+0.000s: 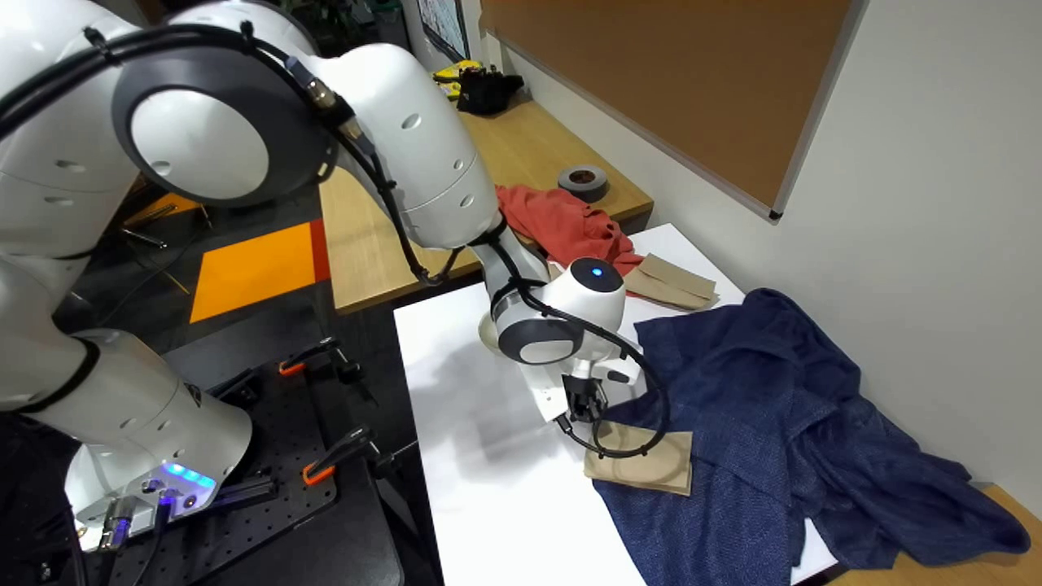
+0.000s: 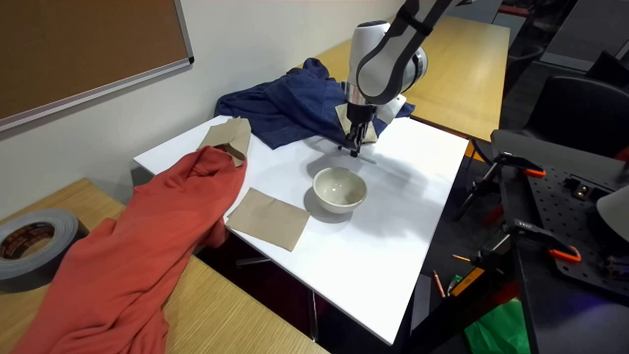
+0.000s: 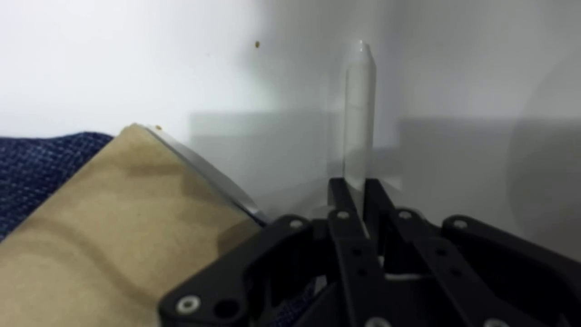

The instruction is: Pick the marker and put it in the bowl

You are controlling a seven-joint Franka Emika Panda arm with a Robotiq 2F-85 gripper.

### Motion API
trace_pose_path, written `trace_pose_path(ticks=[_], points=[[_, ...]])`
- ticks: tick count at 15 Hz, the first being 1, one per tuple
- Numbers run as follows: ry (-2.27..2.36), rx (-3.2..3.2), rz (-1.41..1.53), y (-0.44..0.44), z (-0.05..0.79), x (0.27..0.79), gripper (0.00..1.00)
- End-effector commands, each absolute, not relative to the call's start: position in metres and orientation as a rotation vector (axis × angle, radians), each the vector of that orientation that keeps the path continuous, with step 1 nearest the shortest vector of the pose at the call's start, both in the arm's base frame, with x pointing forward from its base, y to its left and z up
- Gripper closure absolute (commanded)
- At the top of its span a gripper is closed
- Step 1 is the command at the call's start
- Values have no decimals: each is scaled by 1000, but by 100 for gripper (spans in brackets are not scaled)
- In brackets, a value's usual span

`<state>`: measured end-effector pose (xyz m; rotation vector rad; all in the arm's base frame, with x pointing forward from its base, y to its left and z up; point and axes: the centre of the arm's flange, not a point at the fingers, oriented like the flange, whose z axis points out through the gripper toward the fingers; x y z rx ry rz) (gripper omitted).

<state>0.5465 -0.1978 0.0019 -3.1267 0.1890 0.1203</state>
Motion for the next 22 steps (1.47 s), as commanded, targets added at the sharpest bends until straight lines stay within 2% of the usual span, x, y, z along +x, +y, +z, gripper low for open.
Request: trace_pose_path(ticks=[1, 11, 22], points=[[219, -3127, 72, -193, 30, 542, 97], [-57, -3119, -166, -134, 131, 519, 97], [-650, -2940, -371, -36, 171, 490, 97]])
